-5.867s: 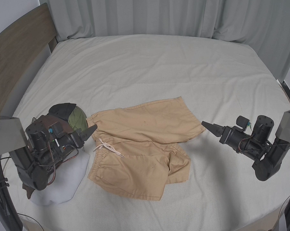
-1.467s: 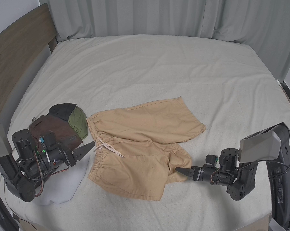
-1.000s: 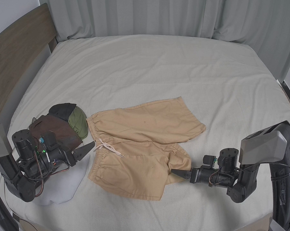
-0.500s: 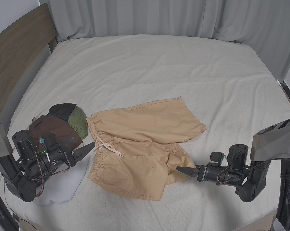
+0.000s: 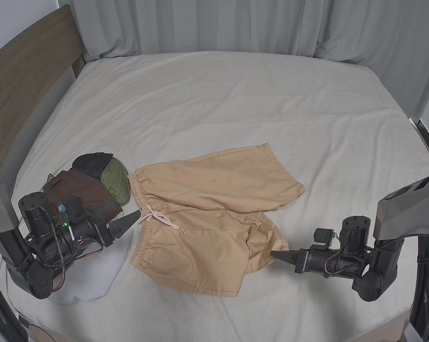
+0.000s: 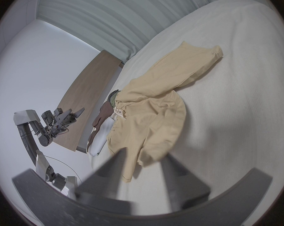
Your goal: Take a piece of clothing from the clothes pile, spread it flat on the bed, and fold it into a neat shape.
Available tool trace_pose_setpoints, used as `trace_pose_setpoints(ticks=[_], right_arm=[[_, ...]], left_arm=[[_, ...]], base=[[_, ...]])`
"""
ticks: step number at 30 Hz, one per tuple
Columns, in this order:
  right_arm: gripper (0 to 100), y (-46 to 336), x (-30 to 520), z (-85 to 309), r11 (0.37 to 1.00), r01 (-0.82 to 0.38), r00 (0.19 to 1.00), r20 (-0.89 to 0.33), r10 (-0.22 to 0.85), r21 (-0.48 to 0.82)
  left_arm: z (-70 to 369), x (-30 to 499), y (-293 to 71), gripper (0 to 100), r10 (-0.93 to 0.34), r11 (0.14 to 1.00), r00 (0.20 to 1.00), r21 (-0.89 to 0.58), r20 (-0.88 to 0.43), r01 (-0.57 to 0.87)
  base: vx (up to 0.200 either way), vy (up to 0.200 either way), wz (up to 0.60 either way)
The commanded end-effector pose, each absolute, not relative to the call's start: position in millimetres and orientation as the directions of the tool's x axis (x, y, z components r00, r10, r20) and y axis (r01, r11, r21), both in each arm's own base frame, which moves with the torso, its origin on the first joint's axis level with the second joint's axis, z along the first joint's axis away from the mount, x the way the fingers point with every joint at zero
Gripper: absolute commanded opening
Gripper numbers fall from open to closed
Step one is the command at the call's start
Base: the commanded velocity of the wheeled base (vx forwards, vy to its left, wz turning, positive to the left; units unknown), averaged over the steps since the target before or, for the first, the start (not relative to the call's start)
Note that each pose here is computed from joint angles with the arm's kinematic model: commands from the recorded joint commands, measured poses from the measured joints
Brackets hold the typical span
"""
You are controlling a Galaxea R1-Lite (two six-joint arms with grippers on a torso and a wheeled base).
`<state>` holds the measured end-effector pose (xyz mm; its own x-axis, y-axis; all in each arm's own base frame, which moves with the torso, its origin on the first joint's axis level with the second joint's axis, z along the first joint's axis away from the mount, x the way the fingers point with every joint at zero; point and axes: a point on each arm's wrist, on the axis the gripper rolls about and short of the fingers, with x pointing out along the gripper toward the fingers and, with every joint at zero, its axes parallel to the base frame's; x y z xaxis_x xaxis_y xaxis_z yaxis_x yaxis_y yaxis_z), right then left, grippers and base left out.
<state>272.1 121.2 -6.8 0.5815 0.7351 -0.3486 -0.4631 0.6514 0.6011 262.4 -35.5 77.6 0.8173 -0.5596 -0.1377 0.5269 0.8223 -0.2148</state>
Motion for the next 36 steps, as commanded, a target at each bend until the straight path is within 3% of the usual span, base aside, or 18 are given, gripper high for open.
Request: trace_pose_setpoints(ticks=[1,9,15,23,36], right_arm=[[0,120.4,271.6,-6.9,0.651,-0.462,0.580,-0.350,0.735,0.602],[0,116.8,273.8,-9.3,0.663,-0.460,0.590,-0.355,0.725,0.591],[0,89.4,282.2,-11.7,0.726,-0.445,0.651,-0.367,0.665,0.524],[0,64.0,284.1,-13.8,0.763,-0.417,0.686,-0.380,0.621,0.493],[0,56.9,310.5,-21.9,0.795,-0.395,0.745,-0.346,0.570,0.460]], left_arm=[[77.4,262.6,-35.5,100,-0.560,0.822,0.817,-0.215,-0.138,0.527],[77.8,262.4,-35.5,100,-0.560,0.822,0.817,-0.215,-0.137,0.527],[77.4,262.6,-35.5,100,-0.560,0.822,0.817,-0.215,-0.138,0.527],[77.8,263.2,-35.6,100,-0.560,0.822,0.818,-0.214,-0.135,0.527],[78.2,263.1,-35.1,100,-0.558,0.823,0.819,-0.215,-0.134,0.526]], base=[[0.000,0.000,0.00],[0.000,0.000,0.00],[0.000,0.000,0.00],[0.000,0.000,0.00],[0.000,0.000,0.00]])
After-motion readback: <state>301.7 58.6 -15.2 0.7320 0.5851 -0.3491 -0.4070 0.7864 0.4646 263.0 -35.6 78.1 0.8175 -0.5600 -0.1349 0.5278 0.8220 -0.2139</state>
